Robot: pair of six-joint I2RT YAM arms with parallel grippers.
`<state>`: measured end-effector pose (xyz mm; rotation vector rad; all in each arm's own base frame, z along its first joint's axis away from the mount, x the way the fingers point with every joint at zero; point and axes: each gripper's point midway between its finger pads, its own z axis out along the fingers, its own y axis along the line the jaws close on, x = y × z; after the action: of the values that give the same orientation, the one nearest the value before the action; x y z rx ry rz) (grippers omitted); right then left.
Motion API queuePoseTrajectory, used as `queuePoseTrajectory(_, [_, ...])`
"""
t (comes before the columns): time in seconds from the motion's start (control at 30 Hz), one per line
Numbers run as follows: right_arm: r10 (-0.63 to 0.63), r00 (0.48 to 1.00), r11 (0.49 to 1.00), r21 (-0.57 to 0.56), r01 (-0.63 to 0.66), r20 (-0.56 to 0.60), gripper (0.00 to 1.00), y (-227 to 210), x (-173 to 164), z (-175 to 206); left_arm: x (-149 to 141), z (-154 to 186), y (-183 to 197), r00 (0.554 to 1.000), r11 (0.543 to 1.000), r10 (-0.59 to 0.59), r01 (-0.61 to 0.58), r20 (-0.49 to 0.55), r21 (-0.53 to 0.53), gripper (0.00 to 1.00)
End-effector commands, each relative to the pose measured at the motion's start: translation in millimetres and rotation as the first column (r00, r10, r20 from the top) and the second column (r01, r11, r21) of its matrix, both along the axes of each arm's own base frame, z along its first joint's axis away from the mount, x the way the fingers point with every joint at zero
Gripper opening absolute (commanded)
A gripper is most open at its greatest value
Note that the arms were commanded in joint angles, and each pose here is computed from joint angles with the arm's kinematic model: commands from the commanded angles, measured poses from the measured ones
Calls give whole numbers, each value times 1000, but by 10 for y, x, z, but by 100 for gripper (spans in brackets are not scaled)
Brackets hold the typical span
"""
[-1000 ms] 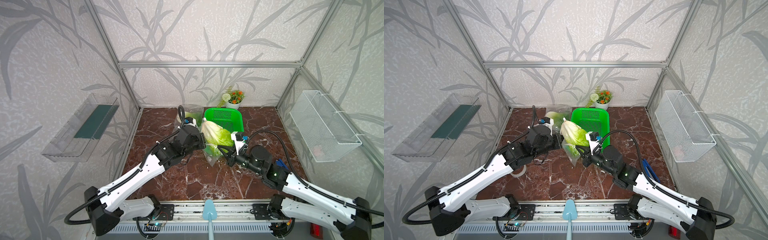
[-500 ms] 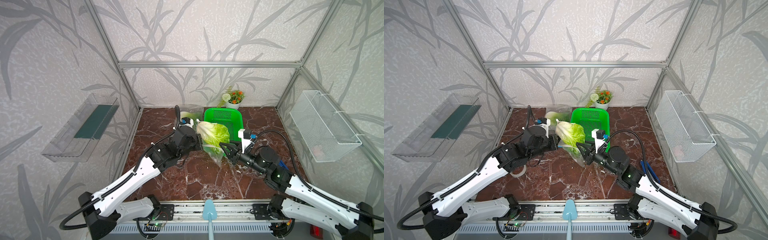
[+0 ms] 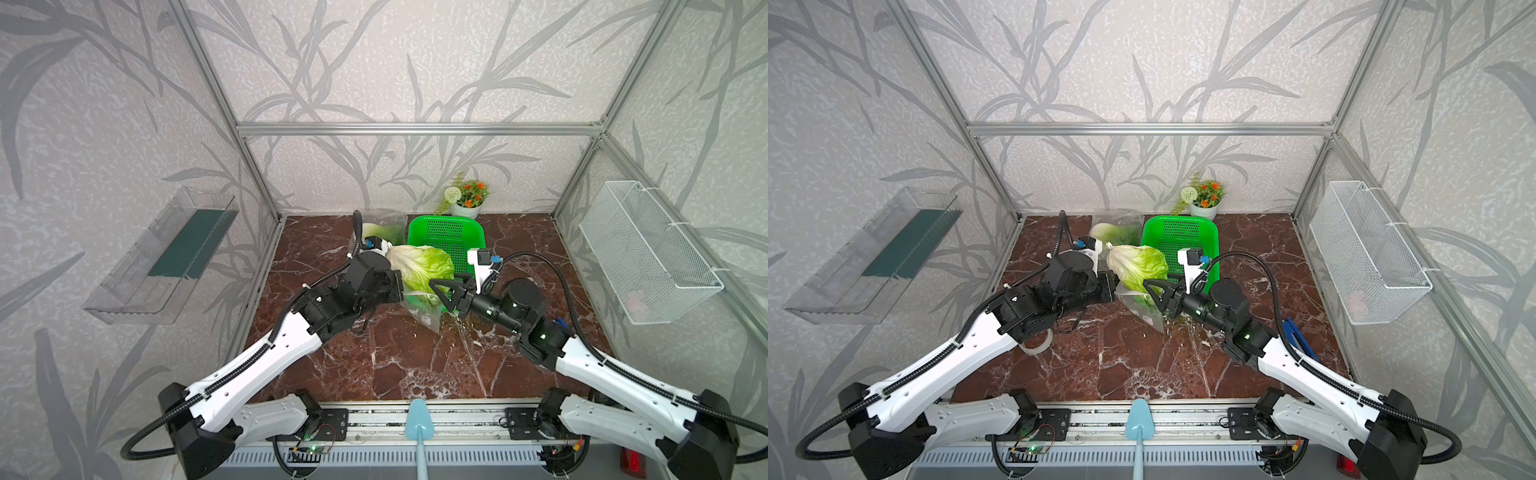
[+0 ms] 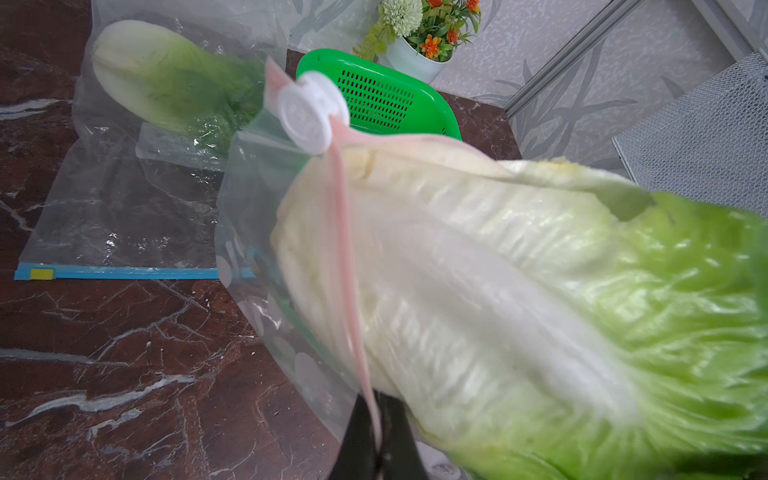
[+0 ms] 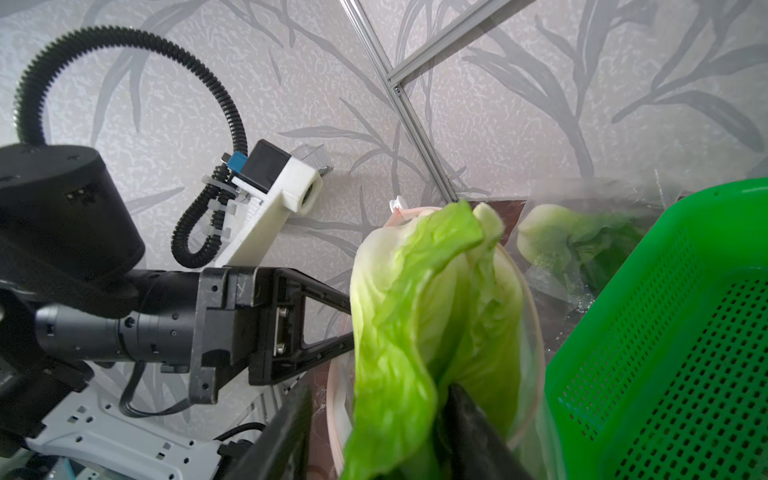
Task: Open the zip-top bag and take out the chinese cabbages
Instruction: Pick up the Chinese cabbage from the zipper food storage bag.
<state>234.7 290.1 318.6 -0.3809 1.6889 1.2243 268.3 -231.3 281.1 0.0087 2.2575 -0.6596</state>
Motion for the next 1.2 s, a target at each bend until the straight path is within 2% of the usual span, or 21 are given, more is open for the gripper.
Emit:
queuePoseTrajectory(0.0, [67, 998, 997, -30, -67, -12, 16, 80, -89, 81, -37, 96, -162, 996, 996, -81, 81, 28, -29, 0])
queuePoseTrajectory(0.03, [66, 998, 997, -49, -67, -19, 2, 77, -89, 57, -40, 103, -168, 996, 996, -86, 86, 31, -26, 0])
queuePoseTrajectory(0.07, [63, 998, 996, -65, -65, -23, 0, 70, -89, 46, -44, 99, -163, 995, 996, -89, 90, 33, -19, 0])
queuePoseTrajectory(0.13, [63, 998, 995, -76, -63, -9, 0, 50, -104, 67, -31, 92, -111, 997, 997, -74, 74, 37, 7, 0])
queuePoseTrajectory(0.23, [25, 999, 999, -32, -24, 44, 0, -44, -110, 196, 16, 28, 75, 999, 998, 9, -11, 40, 65, 0])
queuePoseTrajectory(0.37, [-28, 989, 995, 99, 14, 146, 0, -189, -159, 480, 78, -69, 415, 984, 977, 170, -175, 54, 121, 0])
queuePoseTrajectory(0.5, [-49, 974, 974, 227, -3, 223, 0, -314, -273, 709, 120, -145, 582, 968, 962, 252, -253, 14, 104, 0])
queuePoseTrajectory(0.63, [-57, 962, 954, 300, -27, 267, 0, -396, -364, 832, 163, -233, 623, 958, 953, 287, -283, -26, 111, 0])
queuePoseTrajectory(0.77, [-78, 938, 928, 369, -56, 337, 0, -484, -459, 1019, 179, -238, 501, 963, 964, 262, -257, -60, 74, 0])
queuePoseTrajectory(0.9, [-10, 933, 913, 384, -138, 359, 0, -362, -503, 1101, 226, 27, 449, 967, 967, 256, -256, -14, -7, 0])
queuePoseTrajectory(1.03, [88, 950, 905, 374, -203, 301, 0, -228, -528, 985, 244, 458, 673, 942, 948, 318, -315, 108, -46, 0])
queuePoseTrajectory(1.17, [167, 941, 893, 359, -272, 295, 0, -167, -630, 951, 247, 748, 805, 922, 939, 342, -326, 181, -110, 0])
